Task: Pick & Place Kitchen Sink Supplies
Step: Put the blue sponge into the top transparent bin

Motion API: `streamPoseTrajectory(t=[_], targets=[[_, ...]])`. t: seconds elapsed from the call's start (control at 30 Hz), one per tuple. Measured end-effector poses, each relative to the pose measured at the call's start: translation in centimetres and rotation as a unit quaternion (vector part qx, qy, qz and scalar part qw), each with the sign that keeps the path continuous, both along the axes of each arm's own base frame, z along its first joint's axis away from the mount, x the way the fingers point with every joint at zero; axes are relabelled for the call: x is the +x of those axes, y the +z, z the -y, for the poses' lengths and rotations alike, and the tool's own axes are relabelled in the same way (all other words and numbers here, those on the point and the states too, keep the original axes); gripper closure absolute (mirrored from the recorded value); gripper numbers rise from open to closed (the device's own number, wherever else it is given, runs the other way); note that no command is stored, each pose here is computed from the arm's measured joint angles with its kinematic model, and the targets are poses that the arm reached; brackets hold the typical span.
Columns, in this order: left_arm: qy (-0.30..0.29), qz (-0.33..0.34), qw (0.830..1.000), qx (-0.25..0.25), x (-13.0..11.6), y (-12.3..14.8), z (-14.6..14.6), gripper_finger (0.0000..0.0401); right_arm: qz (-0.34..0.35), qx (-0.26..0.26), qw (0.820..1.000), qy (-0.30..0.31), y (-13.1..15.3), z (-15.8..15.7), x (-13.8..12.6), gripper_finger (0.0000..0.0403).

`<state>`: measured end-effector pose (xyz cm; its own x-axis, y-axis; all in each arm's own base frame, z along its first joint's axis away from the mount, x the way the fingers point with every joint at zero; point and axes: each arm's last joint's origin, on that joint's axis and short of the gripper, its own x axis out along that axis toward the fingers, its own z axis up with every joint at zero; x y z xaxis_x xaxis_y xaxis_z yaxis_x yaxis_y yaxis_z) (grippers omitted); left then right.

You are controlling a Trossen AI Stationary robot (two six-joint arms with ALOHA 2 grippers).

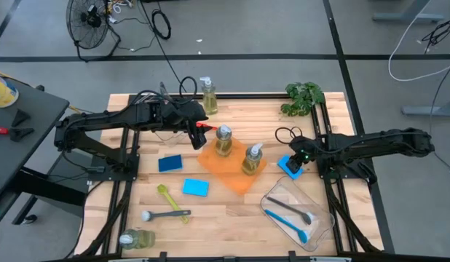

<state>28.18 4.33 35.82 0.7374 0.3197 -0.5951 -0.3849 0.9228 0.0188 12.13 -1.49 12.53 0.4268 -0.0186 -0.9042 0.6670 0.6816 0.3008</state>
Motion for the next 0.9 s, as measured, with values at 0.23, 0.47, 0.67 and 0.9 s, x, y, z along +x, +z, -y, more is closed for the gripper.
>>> streamPoseTrajectory(t=[0.23, 0.47, 0.67, 0.9], targets=[[0.0, 0.0, 1.0, 0.0, 0.0, 0.0, 0.0, 0.0208, 0.008, 0.007, 1.0, -0.018, 0.0, 0.0, 0.1, 0.0355], [0.0, 0.0, 1.0, 0.0, 0.0, 0.0, 0.0, 0.0208, 0.012, 0.0, 0.999, -0.042, 0.1, 0.1, 0.2, 0.0397], [0.0, 0.0, 1.0, 0.0, 0.0, 0.0, 0.0, 0.0208, 0.02, 0.001, 0.998, -0.06, 0.1, 0.2, 0.3, 0.0401], [0.0, 0.012, 1.0, 0.002, 0.1, 0.2, 0.0, 0.0208, 0.068, 0.008, 0.995, -0.079, 0.6, 0.3, 1.1, 0.0402]])
